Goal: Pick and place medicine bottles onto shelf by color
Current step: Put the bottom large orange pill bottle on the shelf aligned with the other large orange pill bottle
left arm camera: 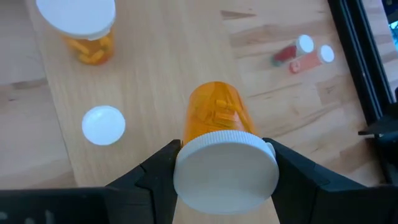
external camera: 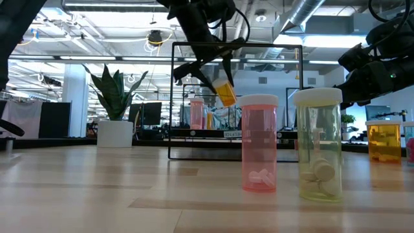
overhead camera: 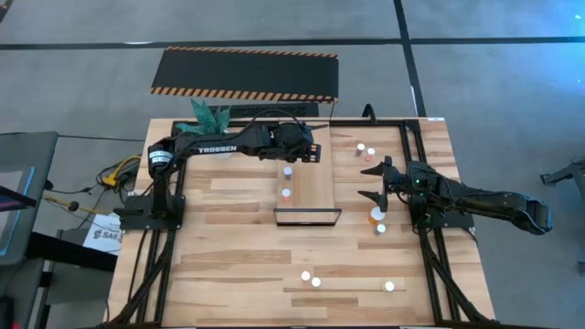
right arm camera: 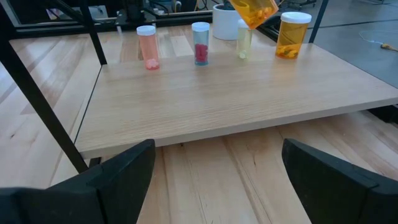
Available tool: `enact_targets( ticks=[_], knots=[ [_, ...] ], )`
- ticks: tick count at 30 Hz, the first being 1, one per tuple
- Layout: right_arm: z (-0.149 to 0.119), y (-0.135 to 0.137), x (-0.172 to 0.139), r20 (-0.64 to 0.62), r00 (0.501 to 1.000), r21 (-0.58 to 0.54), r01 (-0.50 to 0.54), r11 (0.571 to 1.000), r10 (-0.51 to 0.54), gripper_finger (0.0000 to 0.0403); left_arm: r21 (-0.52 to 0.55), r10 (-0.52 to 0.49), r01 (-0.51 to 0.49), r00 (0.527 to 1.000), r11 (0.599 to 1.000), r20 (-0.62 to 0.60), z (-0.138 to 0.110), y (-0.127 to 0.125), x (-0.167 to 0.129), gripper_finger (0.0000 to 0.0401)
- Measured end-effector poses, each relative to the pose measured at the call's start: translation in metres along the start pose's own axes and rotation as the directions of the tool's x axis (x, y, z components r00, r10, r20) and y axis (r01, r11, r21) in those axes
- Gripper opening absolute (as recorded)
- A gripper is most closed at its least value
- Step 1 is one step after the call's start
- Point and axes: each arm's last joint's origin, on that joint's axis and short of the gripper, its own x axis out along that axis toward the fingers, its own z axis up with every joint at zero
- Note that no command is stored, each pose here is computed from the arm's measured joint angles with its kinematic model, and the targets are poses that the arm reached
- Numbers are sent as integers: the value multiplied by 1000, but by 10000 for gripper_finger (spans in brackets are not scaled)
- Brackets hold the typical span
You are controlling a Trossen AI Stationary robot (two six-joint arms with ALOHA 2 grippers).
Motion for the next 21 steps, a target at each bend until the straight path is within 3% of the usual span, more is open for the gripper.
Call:
enact_targets(
  ticks=[21],
  knots=[
    [0,0,0,4,1000,-1,1,1000,-1,374,-56,20,-30,987,998,-159,-11,1,22,181]
  ],
)
